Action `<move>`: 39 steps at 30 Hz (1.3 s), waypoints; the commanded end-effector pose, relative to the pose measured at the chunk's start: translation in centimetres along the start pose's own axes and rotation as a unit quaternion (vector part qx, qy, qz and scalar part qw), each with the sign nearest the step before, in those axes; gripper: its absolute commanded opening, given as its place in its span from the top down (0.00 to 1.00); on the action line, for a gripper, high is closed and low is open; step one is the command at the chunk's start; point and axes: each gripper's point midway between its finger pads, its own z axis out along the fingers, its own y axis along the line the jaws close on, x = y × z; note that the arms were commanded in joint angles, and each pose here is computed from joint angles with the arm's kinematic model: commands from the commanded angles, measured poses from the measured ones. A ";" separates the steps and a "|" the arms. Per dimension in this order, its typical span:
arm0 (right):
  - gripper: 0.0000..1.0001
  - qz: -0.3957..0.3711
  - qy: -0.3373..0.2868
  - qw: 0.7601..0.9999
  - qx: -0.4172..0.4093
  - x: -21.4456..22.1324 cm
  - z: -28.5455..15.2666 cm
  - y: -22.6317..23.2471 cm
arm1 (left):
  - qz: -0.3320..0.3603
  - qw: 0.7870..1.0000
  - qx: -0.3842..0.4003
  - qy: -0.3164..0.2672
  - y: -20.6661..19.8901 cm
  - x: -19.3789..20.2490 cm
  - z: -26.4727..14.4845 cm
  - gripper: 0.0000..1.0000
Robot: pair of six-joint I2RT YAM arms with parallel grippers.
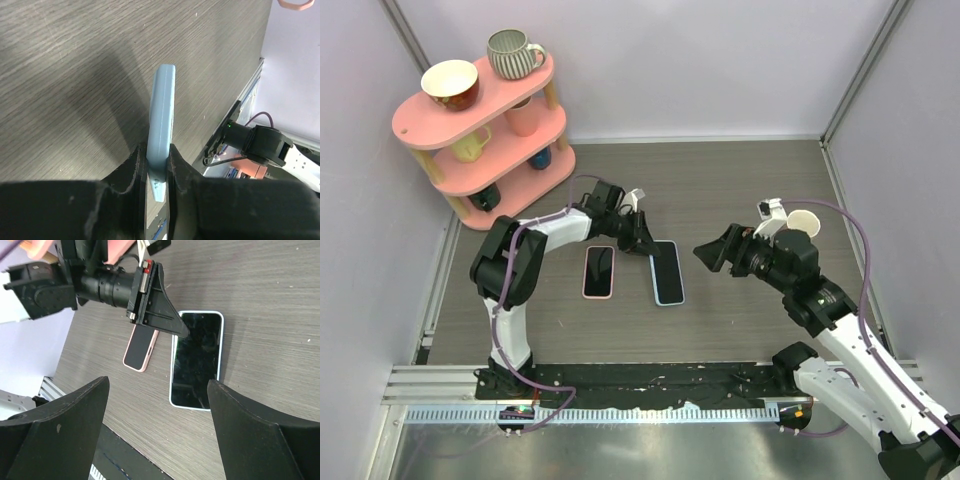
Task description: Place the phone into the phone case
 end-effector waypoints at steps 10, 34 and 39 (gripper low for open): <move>0.27 0.011 0.032 0.999 0.023 3.3 1.2 -2.6 | 0.029 0.992 -0.125 0.006 3.9 -1.0 -1.2 0.59; 0.99 0.083 0.173 0.981 0.034 13.2 8.5 -6.3 | 0.168 0.964 -0.114 -0.170 -6.4 -0.5 -14.8 0.00; 0.99 0.077 0.185 0.978 0.054 14.1 9.5 -7.0 | 0.187 0.953 -0.124 -0.203 -5.7 3.3 -17.6 0.00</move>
